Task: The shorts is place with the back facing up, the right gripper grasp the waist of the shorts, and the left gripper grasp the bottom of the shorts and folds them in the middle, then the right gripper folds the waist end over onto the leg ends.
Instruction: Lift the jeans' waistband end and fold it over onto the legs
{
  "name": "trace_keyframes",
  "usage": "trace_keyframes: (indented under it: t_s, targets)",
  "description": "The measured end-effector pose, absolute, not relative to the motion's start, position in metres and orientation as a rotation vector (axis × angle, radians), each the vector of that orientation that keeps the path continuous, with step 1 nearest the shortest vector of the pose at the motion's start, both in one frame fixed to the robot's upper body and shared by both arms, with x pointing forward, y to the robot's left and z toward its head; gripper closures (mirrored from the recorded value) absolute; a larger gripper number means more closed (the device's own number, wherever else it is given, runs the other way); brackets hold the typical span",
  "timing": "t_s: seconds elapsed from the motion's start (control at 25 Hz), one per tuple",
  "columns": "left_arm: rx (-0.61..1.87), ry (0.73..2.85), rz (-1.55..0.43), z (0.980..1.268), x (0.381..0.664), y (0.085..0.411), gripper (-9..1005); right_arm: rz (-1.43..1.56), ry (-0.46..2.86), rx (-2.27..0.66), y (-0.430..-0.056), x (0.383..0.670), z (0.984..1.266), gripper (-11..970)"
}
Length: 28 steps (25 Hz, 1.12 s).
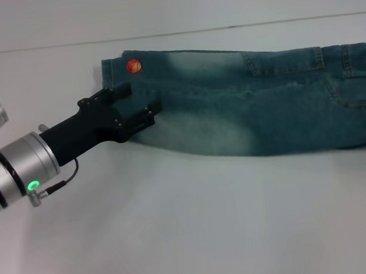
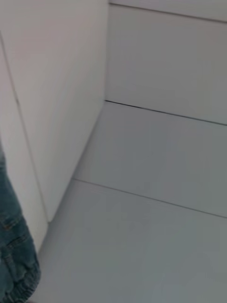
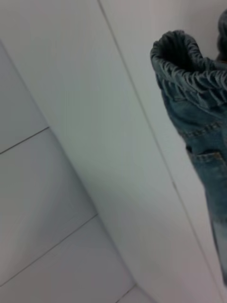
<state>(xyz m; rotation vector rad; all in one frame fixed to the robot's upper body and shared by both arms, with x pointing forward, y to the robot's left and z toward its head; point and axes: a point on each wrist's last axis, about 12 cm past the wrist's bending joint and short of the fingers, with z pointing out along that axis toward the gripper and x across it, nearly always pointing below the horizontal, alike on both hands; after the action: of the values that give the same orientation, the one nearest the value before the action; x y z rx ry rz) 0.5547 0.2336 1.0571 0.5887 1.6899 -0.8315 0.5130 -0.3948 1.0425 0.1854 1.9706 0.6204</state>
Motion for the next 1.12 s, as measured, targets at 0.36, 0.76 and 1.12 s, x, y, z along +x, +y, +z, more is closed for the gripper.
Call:
trace_keyframes:
  t_s: [0.36,0.76,1.12]
  targets:
    - [0.473,1.523,-0.764,1.034,0.536,0.194,259,0.758,1.901,0.213,-0.408,0.482,1.053,856]
    - [0.595,1.521,-0.474,1.023,0.523,0.122,472,0.943,1.88,0.157,-0.407,0.437,1.059,855]
    - [0.76,1.592,-0.385,1.015,0.531,0.106,472,1.063,1.763,0.111,-0.415,0.4,1.077,861]
